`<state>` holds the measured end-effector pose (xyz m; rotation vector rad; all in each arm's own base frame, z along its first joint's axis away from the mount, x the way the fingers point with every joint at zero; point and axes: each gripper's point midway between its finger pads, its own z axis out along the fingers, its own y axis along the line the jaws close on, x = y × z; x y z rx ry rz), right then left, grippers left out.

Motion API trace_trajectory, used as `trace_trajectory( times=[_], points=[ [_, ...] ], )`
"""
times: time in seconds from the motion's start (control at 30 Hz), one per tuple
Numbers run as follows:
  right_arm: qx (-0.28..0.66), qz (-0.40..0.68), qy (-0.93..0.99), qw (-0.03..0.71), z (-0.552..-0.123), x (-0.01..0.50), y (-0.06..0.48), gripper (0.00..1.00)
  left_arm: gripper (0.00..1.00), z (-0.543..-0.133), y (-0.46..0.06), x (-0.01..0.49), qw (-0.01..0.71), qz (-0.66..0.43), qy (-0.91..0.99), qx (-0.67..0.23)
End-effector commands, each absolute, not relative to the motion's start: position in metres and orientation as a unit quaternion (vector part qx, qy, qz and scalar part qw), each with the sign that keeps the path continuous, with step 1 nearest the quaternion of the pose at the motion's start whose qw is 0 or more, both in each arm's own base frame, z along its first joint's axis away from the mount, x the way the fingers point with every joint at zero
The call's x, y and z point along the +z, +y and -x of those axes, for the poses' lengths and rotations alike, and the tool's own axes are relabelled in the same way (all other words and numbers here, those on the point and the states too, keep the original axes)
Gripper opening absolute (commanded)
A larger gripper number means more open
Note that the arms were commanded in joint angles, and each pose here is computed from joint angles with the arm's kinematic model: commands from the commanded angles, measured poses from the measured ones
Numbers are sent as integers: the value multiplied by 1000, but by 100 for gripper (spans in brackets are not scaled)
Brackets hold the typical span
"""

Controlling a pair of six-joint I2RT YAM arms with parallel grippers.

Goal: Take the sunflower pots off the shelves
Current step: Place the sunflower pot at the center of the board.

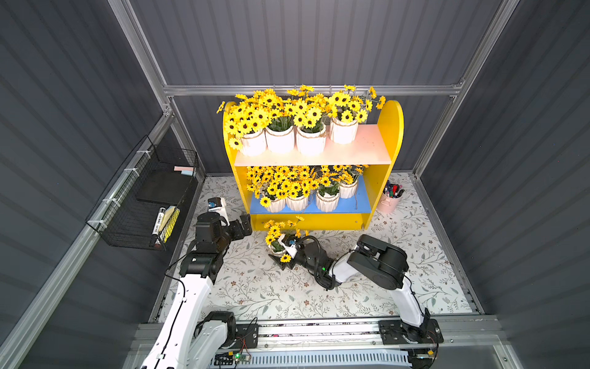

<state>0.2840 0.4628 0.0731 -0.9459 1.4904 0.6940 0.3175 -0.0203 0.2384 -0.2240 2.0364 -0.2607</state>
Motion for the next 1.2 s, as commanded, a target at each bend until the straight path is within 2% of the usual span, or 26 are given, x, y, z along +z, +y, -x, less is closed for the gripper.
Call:
trace_trajectory(
  times=[0.0,0.3,0.63,0.73,0.77,0.8,0.9,0.93,1.17],
  points=[
    [322,381,574,650,-289,123,477,0,99,-317,-22,246,527,80,839,-112],
    [330,397,582,628,-297,92,490,0,99,-317,-24,247,528,79,837,-117],
    [381,429,608,549,-291,57,520,0,99,-317,-25,248,530,77,836,-121],
    [396,440,614,522,-286,49,530,5,99,-318,-24,248,530,78,836,-120],
    [398,447,616,512,-284,45,532,12,99,-318,-24,248,530,78,836,-121],
    [396,451,622,503,-284,43,533,23,99,-318,-24,248,530,78,836,-121],
    [392,457,628,493,-282,44,533,88,99,-318,-24,248,530,78,836,-120],
    [386,450,634,496,-284,44,529,99,99,-317,-24,248,530,78,836,-120],
    [351,458,653,491,-282,51,512,99,99,-315,-24,250,533,78,834,-120]
  ],
)
